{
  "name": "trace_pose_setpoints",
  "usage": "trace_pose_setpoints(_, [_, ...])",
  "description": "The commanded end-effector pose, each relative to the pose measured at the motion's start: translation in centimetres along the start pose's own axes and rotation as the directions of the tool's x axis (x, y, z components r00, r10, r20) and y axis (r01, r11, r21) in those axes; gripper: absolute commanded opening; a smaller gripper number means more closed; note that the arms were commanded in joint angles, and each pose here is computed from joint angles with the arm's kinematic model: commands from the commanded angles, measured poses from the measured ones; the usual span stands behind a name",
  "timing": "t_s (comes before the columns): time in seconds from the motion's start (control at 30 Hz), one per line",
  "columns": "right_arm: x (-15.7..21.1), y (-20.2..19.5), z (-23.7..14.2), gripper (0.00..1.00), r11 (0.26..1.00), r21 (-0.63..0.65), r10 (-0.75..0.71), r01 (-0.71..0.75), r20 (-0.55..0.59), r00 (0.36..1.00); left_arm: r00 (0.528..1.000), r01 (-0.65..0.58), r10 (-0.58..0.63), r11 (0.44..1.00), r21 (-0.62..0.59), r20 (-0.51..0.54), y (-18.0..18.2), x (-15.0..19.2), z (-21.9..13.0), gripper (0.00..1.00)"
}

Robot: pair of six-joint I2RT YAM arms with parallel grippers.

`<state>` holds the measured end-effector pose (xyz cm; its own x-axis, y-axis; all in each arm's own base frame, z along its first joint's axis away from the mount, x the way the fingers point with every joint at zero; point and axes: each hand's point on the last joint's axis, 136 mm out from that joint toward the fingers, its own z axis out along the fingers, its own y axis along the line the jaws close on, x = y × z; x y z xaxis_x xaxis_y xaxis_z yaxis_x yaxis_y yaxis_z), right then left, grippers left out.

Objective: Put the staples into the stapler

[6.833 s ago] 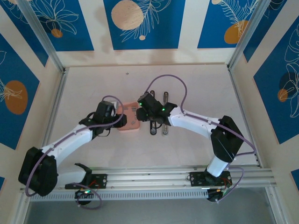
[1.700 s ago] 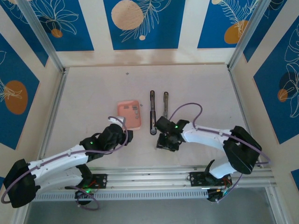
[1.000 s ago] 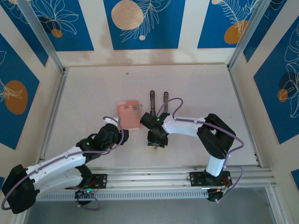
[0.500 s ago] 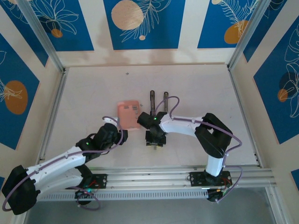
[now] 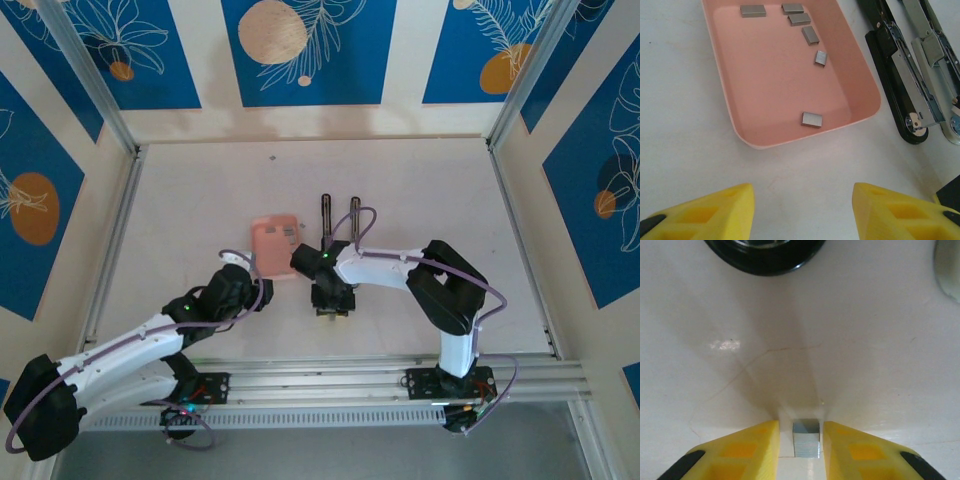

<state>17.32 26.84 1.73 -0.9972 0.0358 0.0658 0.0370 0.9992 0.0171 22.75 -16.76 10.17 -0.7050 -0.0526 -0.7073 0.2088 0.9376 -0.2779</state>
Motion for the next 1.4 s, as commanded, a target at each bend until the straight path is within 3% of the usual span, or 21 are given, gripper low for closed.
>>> trace_pose_setpoints(0.0, [-0.1, -0.3, -0.2, 0.27, 0.999, 0.031, -0.011, 0.011, 0.000, 1.000, 1.000, -0.003, 0.003, 1.000, -0.015, -0.015, 0.7, 0.5, 0.0, 0.54])
trace_pose_setpoints(0.6, [-0.2, -0.6, 0.5, 0.17, 1.000, -0.008, 0.001, -0.001, -0.008, 1.000, 1.000, -0.007, 0.006, 1.000, -0.017, -0.019, 0.6, 0.4, 0.1, 0.54])
trace_pose_setpoints(0.83, [-1.8, -1.7, -2.9, 0.16, 0.999, -0.038, 0.005, 0.001, 0.165, 0.986, 1.000, -0.015, 0.015, 1.000, 0.020, -0.002, -0.3, -0.3, 0.2, 0.54])
trace_pose_setpoints(1.13, [-7.2, -4.3, -8.8, 0.17, 0.996, -0.071, -0.017, 0.057, 0.467, 0.884, 0.996, -0.039, 0.024, 0.981, 0.192, 0.082, -3.5, -1.6, 0.7, 0.54])
trace_pose_setpoints(1.37, [-9.6, -5.4, -8.6, 0.17, 0.995, -0.066, -0.027, 0.069, 0.499, 0.866, 0.989, -0.085, 0.037, 0.937, 0.338, 0.145, -6.2, -2.0, 1.0, 0.55])
